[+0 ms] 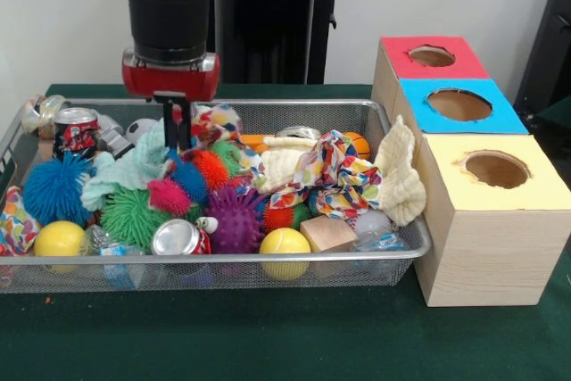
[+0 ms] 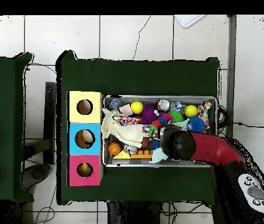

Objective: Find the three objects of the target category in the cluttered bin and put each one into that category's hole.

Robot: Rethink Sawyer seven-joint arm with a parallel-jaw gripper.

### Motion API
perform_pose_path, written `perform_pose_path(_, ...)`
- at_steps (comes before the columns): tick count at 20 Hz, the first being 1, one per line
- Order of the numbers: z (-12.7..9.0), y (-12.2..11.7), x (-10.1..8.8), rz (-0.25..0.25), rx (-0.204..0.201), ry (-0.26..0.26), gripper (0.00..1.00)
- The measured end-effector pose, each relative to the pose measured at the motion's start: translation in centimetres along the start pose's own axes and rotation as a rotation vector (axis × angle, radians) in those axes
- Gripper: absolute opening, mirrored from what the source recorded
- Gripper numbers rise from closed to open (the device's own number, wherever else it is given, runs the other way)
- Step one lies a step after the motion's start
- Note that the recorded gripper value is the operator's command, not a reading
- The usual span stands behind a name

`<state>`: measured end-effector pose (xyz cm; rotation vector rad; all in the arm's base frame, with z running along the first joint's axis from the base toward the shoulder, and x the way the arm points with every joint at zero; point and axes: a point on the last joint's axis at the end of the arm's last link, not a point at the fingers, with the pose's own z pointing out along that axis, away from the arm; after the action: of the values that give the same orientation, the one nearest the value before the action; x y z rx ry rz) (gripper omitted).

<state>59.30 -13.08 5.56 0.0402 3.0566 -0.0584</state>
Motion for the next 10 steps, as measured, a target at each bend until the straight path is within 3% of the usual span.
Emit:
perform_pose_path(5, -5.3, 2.6, -0.4, 0.009, -0.010, 0.071, 0.00)
perform_pose_path(7, -8.4, 4.5, -0.7, 0.007, -0.015, 0.107, 0.00)
perform_pose_path(10, -10.9, 6.5, -1.4, -0.003, -0.020, 0.116, 0.00)
